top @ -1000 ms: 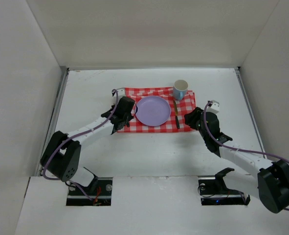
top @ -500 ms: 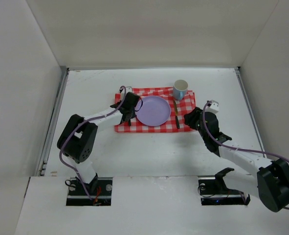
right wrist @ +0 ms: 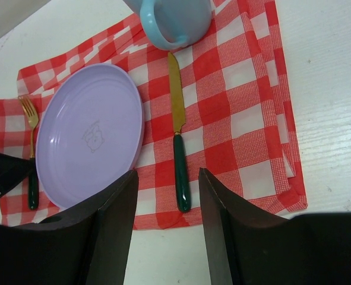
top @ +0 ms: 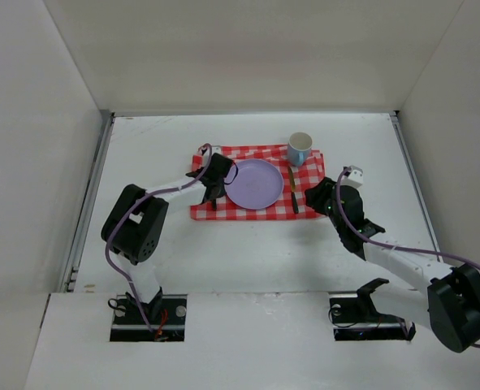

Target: Set the dinner table for one person

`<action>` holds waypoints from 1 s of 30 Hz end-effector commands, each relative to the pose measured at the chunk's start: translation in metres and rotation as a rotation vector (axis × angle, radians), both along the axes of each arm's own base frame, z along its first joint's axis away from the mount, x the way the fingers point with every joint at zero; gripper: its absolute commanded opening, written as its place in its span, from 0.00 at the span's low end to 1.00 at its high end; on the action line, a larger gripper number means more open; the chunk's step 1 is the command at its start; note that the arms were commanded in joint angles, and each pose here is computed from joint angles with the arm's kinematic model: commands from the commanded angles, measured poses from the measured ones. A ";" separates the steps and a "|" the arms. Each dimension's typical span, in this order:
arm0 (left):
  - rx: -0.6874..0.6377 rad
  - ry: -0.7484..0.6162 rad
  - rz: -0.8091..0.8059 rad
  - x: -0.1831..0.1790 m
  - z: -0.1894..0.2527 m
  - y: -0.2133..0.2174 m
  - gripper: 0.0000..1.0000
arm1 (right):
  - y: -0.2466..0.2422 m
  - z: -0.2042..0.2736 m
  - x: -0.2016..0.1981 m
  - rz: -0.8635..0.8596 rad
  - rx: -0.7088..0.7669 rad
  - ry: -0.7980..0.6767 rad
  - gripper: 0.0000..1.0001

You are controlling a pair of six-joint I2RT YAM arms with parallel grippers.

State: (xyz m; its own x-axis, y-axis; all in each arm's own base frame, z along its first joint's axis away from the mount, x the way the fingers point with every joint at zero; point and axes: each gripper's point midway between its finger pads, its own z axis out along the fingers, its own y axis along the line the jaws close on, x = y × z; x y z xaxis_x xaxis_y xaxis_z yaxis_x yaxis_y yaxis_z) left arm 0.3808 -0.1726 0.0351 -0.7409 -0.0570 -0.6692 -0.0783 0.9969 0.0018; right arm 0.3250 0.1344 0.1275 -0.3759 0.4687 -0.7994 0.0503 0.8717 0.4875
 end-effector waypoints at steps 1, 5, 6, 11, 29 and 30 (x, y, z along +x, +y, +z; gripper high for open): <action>0.011 0.007 -0.027 0.001 0.007 -0.001 0.08 | 0.006 0.035 0.013 -0.003 0.029 -0.100 0.51; 0.023 0.018 -0.030 -0.003 0.005 0.000 0.17 | 0.007 0.034 0.013 0.000 0.027 -0.098 0.51; 0.025 0.014 -0.028 -0.003 0.007 0.000 0.21 | 0.007 0.035 0.013 0.000 0.029 -0.102 0.51; 0.004 -0.052 -0.015 -0.006 0.031 -0.002 0.36 | 0.007 0.034 0.012 0.000 0.029 -0.100 0.52; -0.224 -0.240 0.223 -0.073 0.083 0.057 0.44 | -0.020 0.052 0.004 -0.111 0.055 -0.175 0.64; -0.246 -0.227 0.256 -0.082 0.078 0.065 0.44 | -0.027 0.054 0.003 -0.140 0.062 -0.188 0.65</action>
